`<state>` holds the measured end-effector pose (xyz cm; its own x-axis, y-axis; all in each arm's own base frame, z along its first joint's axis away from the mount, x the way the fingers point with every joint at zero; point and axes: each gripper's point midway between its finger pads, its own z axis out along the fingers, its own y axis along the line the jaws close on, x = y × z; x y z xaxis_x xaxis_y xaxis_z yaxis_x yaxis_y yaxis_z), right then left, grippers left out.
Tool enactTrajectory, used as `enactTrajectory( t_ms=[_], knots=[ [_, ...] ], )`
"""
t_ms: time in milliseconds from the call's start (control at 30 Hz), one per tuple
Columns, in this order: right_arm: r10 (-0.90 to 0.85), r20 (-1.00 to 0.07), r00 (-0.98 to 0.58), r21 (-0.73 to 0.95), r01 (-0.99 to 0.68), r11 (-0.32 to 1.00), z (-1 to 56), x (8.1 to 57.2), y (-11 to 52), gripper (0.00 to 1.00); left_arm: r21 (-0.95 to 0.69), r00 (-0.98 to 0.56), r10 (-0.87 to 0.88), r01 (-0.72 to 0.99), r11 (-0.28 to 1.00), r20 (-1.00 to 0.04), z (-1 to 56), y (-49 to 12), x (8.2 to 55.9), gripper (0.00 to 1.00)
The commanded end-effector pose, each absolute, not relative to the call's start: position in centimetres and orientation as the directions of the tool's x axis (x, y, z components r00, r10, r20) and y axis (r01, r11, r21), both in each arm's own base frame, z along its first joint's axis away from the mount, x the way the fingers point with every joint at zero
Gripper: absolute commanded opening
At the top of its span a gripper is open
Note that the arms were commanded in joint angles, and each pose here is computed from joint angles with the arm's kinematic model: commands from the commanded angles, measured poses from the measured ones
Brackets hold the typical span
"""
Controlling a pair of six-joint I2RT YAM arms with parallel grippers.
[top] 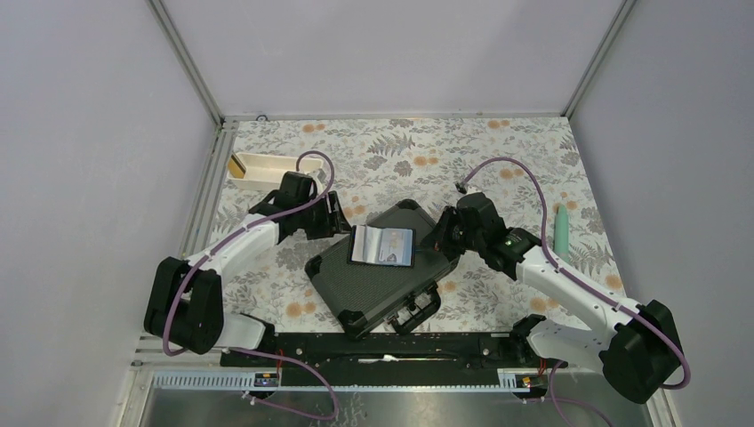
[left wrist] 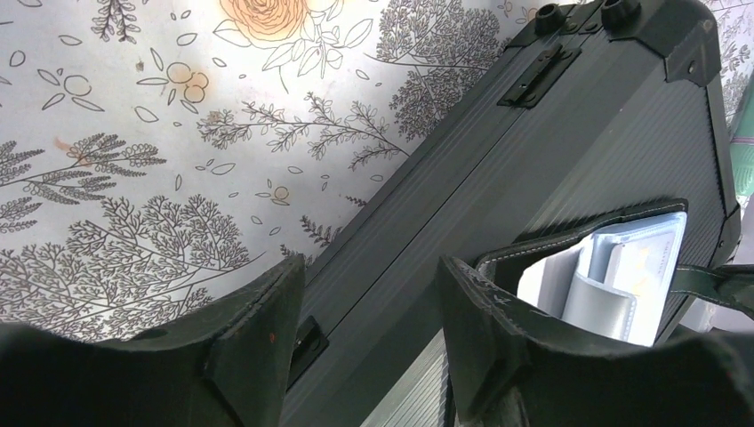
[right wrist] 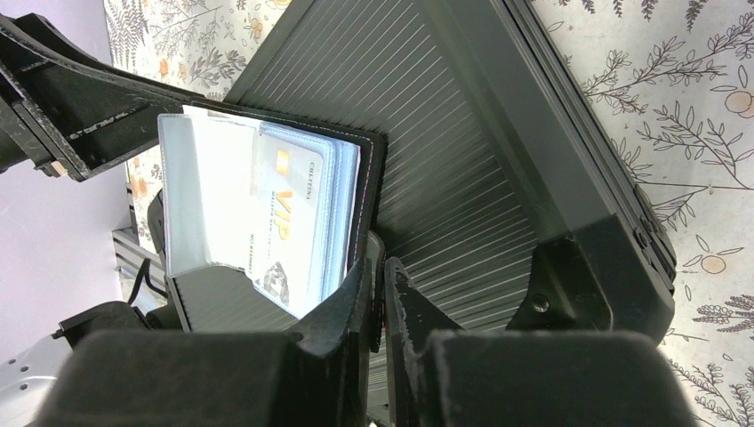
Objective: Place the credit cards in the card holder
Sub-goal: Close the card holder at the center of the board.
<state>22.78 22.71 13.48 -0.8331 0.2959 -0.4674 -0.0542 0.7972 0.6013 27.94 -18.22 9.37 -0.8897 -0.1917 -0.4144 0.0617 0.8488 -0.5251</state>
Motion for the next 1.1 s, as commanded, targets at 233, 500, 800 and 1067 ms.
enactTrajectory(
  t_ms=[233,500,800,1067],
  knots=[
    [0.312,-0.479,-0.821,0.617,-0.063,0.784,14.4,22.8,22.7,0.00,-0.623,-0.836,-0.177,0.229,0.748,-0.520,13.9,-21.3,28.6,0.59],
    [0.314,-0.479,-0.820,0.620,-0.063,0.782,14.4,22.8,22.7,0.00,-0.651,-0.817,-0.168,0.296,0.699,-0.551,16.2,-22.9,27.6,0.59],
    [0.314,-0.475,-0.822,0.623,-0.062,0.780,14.4,22.7,22.7,0.00,-0.666,-0.821,-0.122,0.354,0.656,-0.557,17.5,-26.4,25.8,0.58],
    [0.320,-0.472,-0.822,0.635,-0.065,0.770,14.5,22.6,22.9,0.00,-0.673,-0.845,-0.088,0.351,0.651,-0.527,16.8,-28.5,24.5,0.57]
  ],
)
